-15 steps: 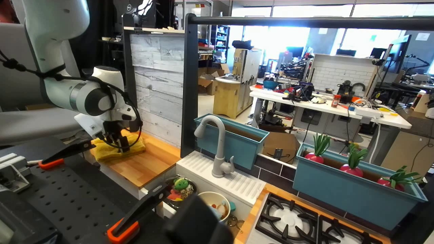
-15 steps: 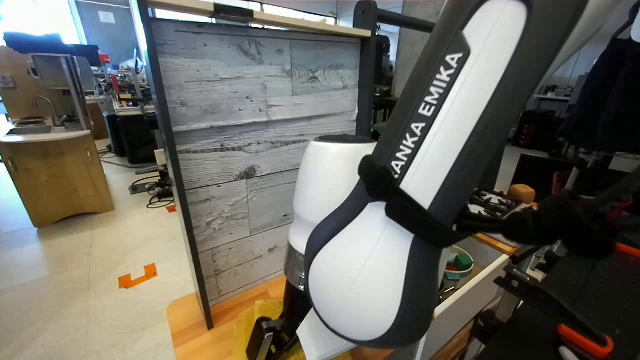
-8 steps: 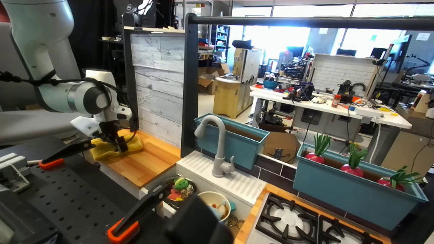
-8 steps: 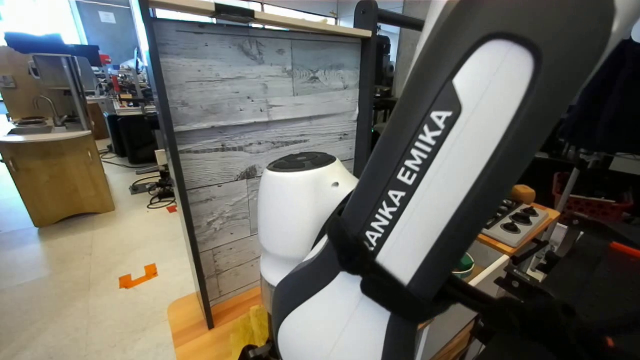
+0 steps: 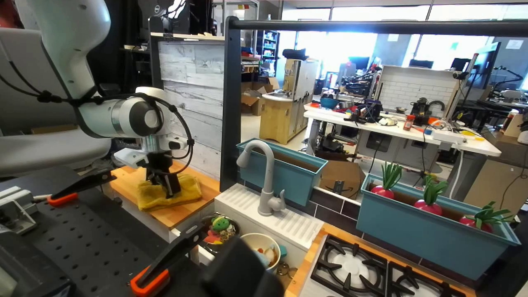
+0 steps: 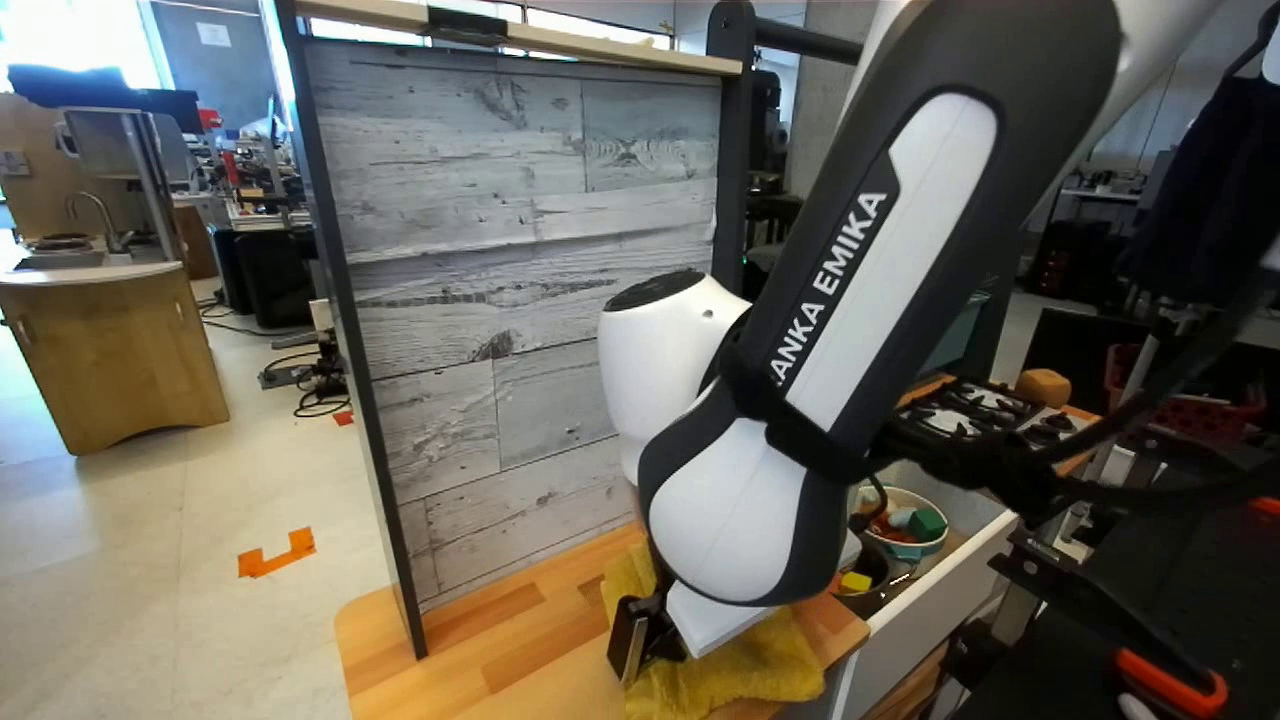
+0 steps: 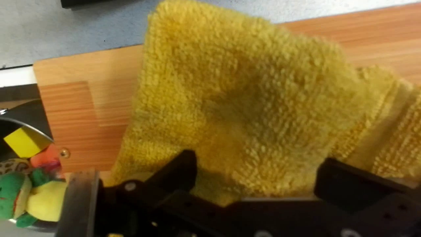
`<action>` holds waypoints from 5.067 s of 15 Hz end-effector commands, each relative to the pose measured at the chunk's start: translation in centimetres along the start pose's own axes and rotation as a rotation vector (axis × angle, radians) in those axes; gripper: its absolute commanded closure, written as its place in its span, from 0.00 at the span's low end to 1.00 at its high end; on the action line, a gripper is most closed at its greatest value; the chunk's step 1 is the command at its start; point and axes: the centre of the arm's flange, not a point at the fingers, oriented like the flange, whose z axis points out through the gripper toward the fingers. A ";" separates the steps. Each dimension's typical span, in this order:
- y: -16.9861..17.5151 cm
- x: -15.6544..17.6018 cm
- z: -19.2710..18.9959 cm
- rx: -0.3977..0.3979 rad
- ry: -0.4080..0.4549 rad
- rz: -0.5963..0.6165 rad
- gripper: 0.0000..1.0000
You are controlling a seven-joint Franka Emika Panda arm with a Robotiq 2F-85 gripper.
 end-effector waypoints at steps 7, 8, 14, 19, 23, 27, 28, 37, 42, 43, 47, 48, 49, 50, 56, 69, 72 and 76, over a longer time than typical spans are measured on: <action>-13.4 -1.0 -0.9 0.196 0.143 -0.067 0.00; -14.7 -1.4 -1.3 0.207 0.129 -0.069 0.00; -6.5 -0.8 1.4 -0.017 0.001 -0.032 0.00; 2.7 1.7 3.0 -0.149 -0.044 0.100 0.00; -1.3 0.7 2.3 -0.086 0.045 -0.018 0.00; -11.1 -2.3 -0.7 0.084 0.142 -0.130 0.00; -13.4 -3.2 -1.2 0.123 0.153 -0.147 0.00; -5.1 -1.6 1.0 -0.054 0.159 0.000 0.00; 3.7 1.9 3.0 -0.194 0.208 0.132 0.00; 2.4 1.9 2.9 -0.167 0.216 0.112 0.00; -7.0 -0.5 -0.5 0.006 0.251 -0.011 0.00; -9.5 -1.3 -1.5 0.055 0.262 -0.038 0.00; -12.2 -2.5 -2.7 0.103 0.271 -0.068 0.00; -14.6 -3.4 -3.4 0.149 0.270 -0.096 0.00; -10.5 -5.2 -1.1 0.036 0.153 -0.053 0.00; -16.7 -7.3 -1.4 0.137 0.185 -0.031 0.00; -18.7 -7.9 -1.3 0.170 0.185 0.002 0.00; -10.4 -7.3 2.0 0.062 0.125 0.182 0.00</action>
